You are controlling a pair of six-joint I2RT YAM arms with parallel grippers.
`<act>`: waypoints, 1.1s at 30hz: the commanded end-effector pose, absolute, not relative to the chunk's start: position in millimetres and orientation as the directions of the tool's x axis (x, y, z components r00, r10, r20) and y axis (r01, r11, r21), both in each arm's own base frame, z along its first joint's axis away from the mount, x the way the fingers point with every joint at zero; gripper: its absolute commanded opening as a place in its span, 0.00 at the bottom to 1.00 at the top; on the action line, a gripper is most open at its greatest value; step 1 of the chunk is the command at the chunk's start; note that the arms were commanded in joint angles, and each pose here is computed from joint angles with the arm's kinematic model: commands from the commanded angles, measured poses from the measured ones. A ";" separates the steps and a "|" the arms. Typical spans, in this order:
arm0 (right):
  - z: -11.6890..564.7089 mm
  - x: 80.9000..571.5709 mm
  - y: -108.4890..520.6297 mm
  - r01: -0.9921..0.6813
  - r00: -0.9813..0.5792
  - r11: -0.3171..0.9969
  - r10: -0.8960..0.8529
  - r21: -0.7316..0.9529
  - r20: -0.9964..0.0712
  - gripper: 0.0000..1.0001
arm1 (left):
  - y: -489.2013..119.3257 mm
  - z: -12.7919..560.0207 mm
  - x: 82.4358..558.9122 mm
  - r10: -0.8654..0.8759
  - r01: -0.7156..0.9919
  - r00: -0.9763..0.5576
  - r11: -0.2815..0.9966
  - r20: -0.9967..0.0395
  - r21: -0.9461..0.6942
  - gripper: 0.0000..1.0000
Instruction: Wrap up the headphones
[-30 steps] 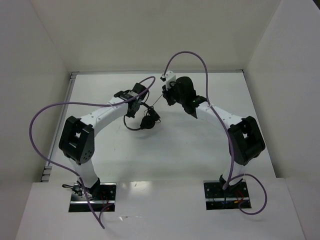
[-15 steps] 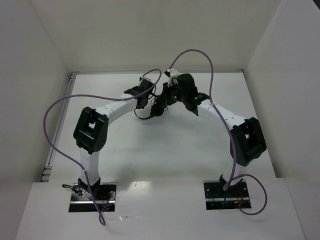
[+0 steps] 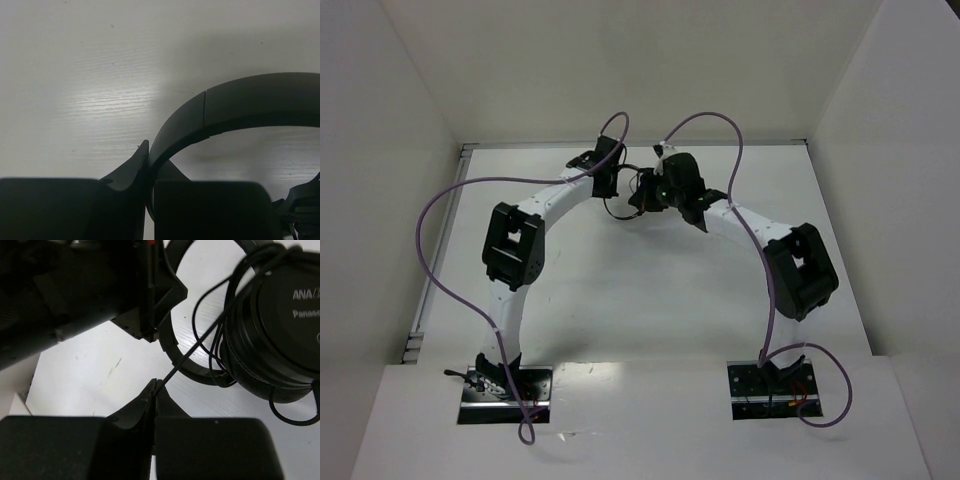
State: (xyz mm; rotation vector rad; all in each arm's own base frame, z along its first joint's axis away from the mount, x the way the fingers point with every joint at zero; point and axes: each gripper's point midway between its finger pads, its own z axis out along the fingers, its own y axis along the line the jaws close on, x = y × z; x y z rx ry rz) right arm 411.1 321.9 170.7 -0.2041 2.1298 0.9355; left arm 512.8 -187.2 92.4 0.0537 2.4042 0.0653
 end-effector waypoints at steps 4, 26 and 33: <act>148.6 398.7 340.8 -0.360 -0.729 0.723 0.176 0.589 -0.661 0.01 | -210.1 108.5 545.8 -0.142 -0.003 -0.693 0.981 -0.706 -0.195 0.00; 57.5 387.7 316.8 -0.148 -0.851 0.848 0.153 0.509 -0.502 0.01 | -207.7 130.6 543.7 -0.216 0.045 -0.684 0.941 -0.697 -0.336 0.00; 62.3 406.1 348.2 -0.171 -0.883 0.809 0.128 0.562 -0.453 0.01 | -205.5 134.4 544.4 -0.209 0.049 -0.672 0.944 -0.710 -0.325 0.00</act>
